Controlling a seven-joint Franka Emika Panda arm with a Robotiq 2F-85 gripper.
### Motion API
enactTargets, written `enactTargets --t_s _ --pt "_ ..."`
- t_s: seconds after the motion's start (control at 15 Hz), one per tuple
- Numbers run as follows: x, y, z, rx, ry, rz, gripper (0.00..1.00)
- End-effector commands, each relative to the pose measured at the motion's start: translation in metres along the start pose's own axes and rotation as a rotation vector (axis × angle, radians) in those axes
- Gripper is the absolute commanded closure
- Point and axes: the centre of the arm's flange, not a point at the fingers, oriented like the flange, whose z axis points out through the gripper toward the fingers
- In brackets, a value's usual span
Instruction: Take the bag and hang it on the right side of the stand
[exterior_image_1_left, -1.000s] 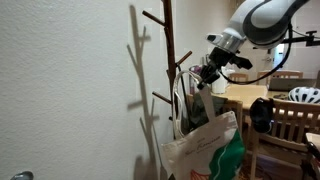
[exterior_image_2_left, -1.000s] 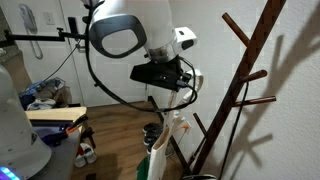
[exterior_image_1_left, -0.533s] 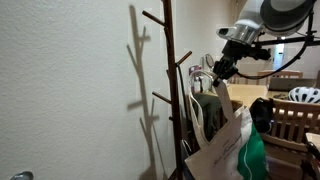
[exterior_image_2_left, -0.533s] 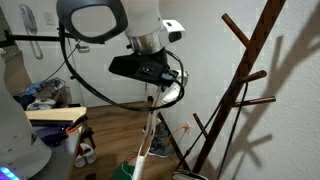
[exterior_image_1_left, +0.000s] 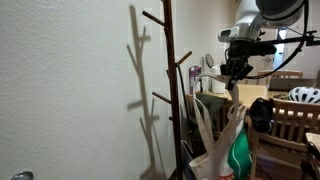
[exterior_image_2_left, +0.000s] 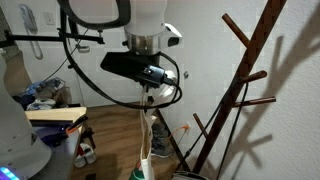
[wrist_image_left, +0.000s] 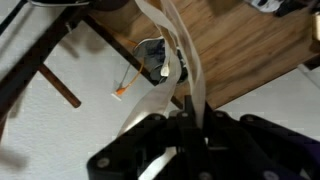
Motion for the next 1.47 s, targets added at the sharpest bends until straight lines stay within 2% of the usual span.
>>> enactTargets --t_s 0.0,0.07,0.13,0.2,0.4,0.73,0.87,0.93,1.0,1.2,1.27,1.4 --pt "-0.010 0.010 -0.039 0.156 -0.105 -0.088 0.95" --pt "-0.014 0.010 -0.041 0.179 -0.129 -0.093 0.96" --pt "-0.014 0.001 -0.016 0.146 -0.075 -0.048 0.93" --pt "-0.017 0.001 -0.025 0.168 -0.092 -0.059 0.93" --pt "-0.017 0.001 -0.033 0.171 -0.110 -0.069 0.95" --pt "-0.034 0.005 -0.075 0.393 -0.207 -0.291 0.95" --pt "-0.039 0.010 -0.095 0.444 -0.202 -0.343 0.95" --pt "-0.040 -0.008 -0.072 0.408 -0.172 -0.287 0.96" --pt "-0.042 -0.006 -0.080 0.406 -0.168 -0.287 0.93" --pt "-0.042 -0.009 -0.074 0.413 -0.183 -0.279 0.93" --pt "-0.041 -0.005 -0.074 0.403 -0.196 -0.308 0.95" --pt "-0.043 0.008 -0.089 0.385 -0.254 -0.442 0.96"
